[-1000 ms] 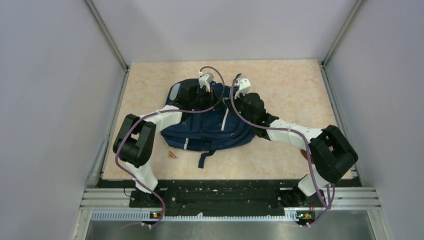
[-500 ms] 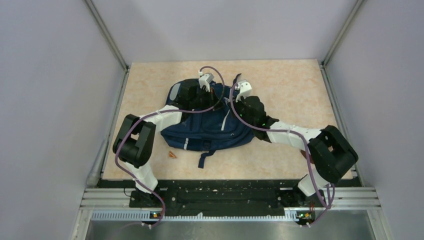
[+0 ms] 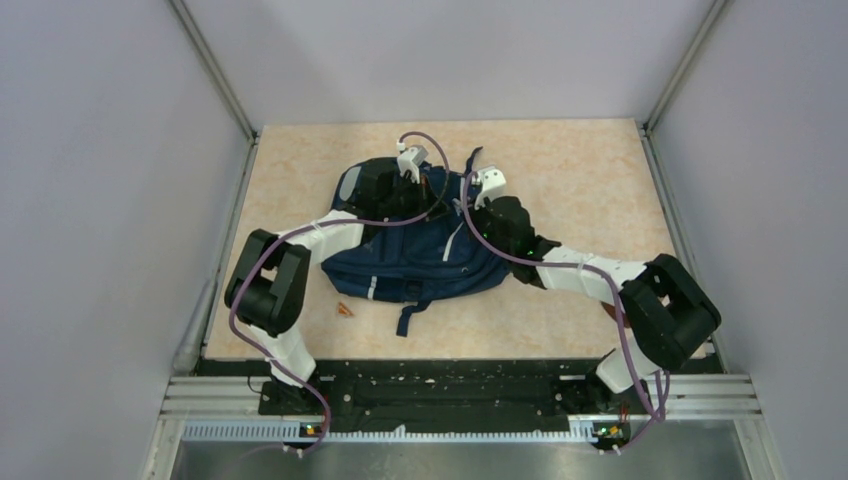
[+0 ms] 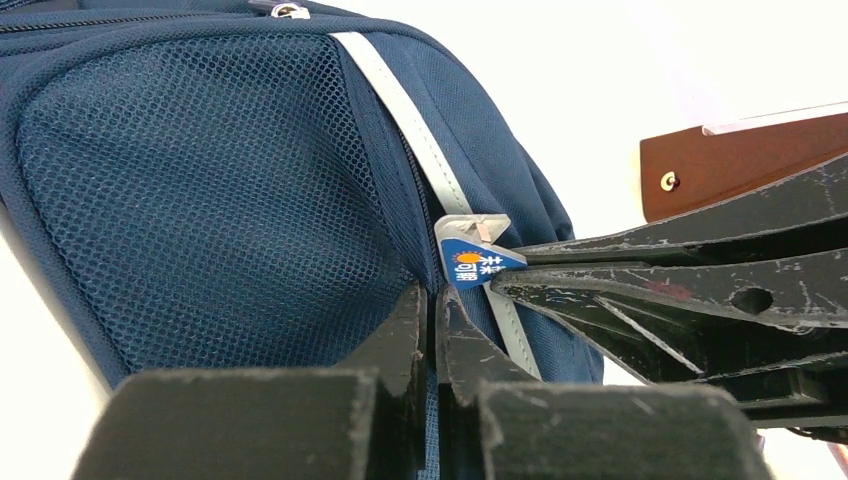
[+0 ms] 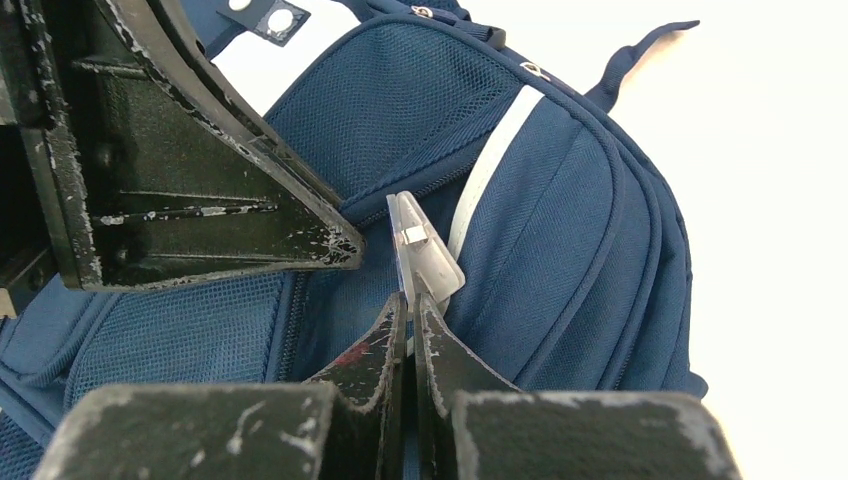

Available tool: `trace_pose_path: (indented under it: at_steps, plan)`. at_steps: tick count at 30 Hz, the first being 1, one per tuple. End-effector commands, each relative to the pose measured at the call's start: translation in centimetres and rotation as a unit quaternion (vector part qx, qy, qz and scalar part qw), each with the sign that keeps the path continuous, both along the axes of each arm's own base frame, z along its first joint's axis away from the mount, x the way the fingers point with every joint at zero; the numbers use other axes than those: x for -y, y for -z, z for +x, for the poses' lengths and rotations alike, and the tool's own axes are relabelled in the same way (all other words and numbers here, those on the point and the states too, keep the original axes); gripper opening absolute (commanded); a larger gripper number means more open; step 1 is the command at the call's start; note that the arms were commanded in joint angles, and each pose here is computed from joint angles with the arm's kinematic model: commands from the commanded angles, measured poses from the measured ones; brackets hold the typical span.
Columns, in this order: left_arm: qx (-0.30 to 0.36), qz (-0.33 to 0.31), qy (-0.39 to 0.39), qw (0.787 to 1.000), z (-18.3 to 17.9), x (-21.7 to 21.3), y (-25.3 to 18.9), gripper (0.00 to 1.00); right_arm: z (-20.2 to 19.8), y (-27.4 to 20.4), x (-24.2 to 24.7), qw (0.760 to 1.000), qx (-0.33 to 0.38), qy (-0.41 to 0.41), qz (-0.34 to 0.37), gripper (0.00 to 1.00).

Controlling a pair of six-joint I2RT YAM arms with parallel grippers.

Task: Pack the student bag
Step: Place the stationery in the student bag.

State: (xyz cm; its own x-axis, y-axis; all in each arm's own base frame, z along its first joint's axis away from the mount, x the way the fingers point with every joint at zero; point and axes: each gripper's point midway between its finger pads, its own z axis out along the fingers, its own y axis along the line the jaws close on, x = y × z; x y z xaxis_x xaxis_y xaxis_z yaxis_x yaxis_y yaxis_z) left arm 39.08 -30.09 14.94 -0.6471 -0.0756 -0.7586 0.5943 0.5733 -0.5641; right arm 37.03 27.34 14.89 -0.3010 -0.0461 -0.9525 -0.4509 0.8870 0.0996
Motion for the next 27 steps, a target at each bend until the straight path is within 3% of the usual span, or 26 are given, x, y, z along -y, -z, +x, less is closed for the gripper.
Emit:
trace_pose_path:
  at_steps: [1,18,27]
  plan:
    - [0.084,-0.023,-0.018,0.996,1.5,-1.1,-5.3,0.0,-0.2,1.2,0.7,0.999,-0.031,0.008,-0.023,0.0]
    - [0.127,-0.033,0.01,0.991,0.0,-0.7,-7.2,0.0,0.6,2.1,-1.4,0.998,-0.053,-0.014,-0.012,0.0]
    - [0.132,-0.04,0.029,0.99,-0.9,-0.2,-7.6,0.0,2.6,0.4,-3.0,0.993,-0.051,-0.036,0.103,0.0]
